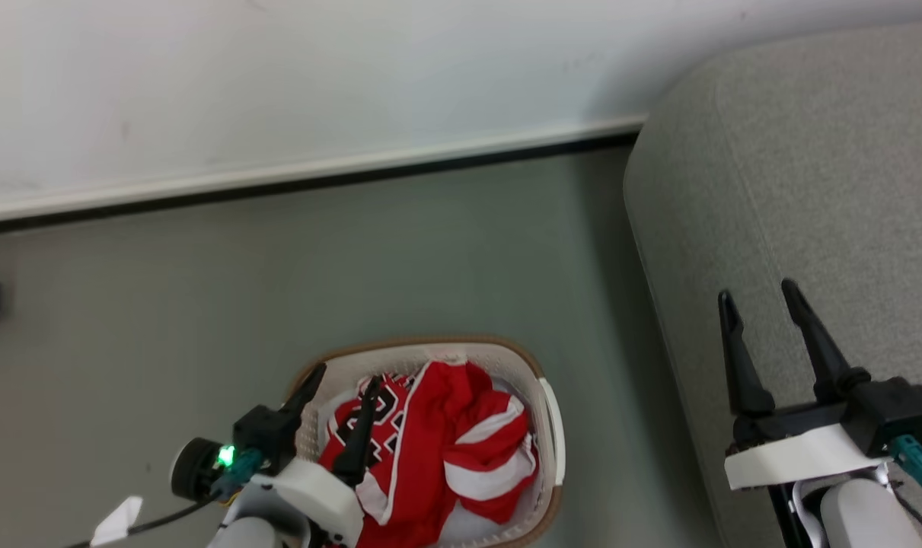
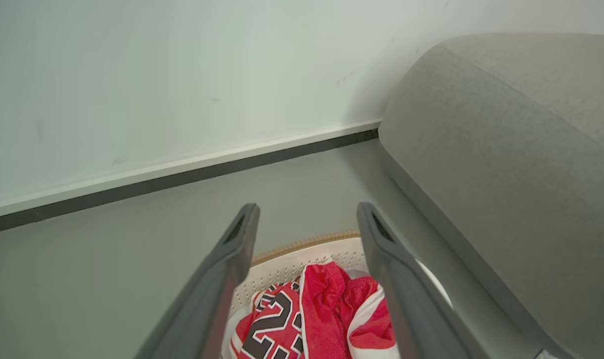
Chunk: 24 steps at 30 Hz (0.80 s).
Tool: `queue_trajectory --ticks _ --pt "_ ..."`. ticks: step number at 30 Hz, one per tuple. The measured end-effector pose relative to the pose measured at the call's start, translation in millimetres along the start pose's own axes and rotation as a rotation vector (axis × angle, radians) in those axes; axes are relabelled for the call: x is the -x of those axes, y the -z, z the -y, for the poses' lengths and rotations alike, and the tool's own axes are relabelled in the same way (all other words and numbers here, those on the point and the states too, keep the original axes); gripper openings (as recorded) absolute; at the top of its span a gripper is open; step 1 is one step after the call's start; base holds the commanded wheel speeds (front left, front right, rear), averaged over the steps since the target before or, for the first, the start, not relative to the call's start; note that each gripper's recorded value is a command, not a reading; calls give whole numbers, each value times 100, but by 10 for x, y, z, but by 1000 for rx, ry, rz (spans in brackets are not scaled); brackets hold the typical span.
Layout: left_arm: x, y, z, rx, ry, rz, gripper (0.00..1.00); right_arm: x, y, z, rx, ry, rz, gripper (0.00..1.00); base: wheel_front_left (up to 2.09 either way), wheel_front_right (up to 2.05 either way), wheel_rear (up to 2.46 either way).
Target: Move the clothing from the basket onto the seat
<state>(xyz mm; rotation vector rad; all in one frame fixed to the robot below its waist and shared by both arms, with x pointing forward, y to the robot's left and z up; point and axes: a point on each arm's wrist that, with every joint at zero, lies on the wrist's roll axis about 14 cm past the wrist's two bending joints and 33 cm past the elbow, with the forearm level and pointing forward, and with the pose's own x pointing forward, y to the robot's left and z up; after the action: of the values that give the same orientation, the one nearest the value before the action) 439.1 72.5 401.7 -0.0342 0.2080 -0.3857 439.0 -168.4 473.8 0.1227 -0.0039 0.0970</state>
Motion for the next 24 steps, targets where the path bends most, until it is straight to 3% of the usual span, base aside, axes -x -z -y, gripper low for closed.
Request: queue_trajectory --ticks 11,24 --pt "-562 1090 290 -46 184 -330 100 -425 90 120 96 -8 32 100 0 0 0" --pt "-809 2059 318 -14 241 -598 100 -644 590 192 139 -20 -29 100 0 0 0"
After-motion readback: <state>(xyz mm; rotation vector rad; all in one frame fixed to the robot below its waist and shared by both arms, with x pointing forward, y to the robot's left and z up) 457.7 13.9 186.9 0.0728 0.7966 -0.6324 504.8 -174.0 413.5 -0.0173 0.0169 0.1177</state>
